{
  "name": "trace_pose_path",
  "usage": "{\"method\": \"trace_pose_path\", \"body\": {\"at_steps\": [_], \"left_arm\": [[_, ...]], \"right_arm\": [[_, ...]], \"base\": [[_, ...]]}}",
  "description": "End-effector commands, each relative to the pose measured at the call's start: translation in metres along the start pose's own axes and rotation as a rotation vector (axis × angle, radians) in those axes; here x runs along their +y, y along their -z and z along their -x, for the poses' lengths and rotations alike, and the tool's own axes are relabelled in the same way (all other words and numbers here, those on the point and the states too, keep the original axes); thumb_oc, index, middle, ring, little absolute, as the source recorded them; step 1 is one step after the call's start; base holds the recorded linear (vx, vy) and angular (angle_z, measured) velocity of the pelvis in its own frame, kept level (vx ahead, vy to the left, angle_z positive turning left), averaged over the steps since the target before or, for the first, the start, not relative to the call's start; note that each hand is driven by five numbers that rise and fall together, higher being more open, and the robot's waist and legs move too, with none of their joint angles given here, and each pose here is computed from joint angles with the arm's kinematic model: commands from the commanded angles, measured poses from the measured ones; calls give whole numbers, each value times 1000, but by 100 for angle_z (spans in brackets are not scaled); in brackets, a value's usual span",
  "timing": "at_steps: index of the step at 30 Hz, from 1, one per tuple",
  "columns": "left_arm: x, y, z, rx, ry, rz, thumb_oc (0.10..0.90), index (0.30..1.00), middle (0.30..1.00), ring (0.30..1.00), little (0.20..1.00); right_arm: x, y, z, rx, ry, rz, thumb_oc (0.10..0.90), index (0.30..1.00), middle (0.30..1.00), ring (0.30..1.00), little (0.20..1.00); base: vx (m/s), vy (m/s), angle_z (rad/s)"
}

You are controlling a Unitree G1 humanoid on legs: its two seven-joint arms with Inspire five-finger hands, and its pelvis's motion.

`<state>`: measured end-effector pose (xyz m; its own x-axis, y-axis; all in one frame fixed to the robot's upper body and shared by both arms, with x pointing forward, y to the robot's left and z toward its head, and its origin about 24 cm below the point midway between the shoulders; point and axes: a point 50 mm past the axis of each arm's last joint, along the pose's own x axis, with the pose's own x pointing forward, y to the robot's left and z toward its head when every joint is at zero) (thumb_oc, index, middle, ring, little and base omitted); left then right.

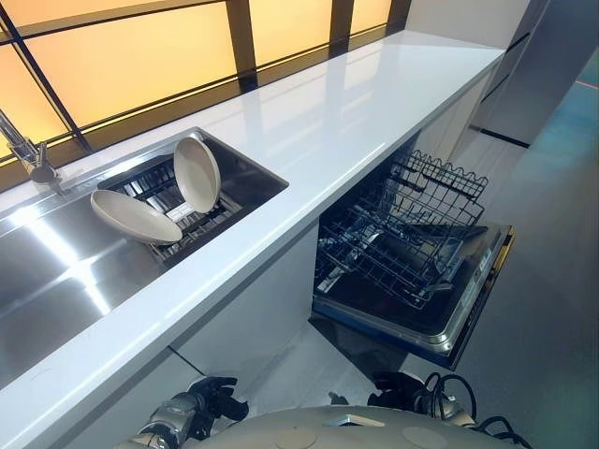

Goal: Pick up plates and place into dishwasher.

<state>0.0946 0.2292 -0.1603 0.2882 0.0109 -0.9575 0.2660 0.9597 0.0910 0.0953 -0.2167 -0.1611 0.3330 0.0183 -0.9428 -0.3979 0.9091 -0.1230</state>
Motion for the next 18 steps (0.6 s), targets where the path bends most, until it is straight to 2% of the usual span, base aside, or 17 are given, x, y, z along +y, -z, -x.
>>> {"method": "trace_pose_path", "body": {"at_steps": [1,7,11,13,15,17,18], "left_arm": [[-11,-11,-4,-33,34,-25,800,900,900,900,900],[-11,-60,0,-290,38,-98,800,900,900,900,900],[-20,-109,13,-489,130,-169,800,900,900,900,900],[-27,-132,24,-586,202,-185,800,900,900,900,900],[-39,-166,46,-724,324,-216,800,900,900,900,900],[-43,-176,55,-772,368,-232,800,900,900,900,900],[-52,-195,74,-866,439,-282,800,900,900,900,900]], "right_arm": [[4,-14,-4,-13,-35,76,800,900,900,900,900],[2,-17,-3,-19,-39,93,800,900,900,900,900],[-3,-25,-2,-36,-33,100,800,900,900,900,900],[-6,-31,-2,-47,-29,105,800,900,900,900,900],[-8,-37,-2,-62,-20,116,800,900,900,900,900],[-8,-38,-1,-67,-16,121,800,900,900,900,900],[-10,-39,-1,-77,-8,127,800,900,900,900,900]], "base": [[4,-11,7],[-16,-38,4],[-48,-55,0],[-63,-62,7],[-81,-79,10],[-66,-68,16],[-71,-80,15]]}}
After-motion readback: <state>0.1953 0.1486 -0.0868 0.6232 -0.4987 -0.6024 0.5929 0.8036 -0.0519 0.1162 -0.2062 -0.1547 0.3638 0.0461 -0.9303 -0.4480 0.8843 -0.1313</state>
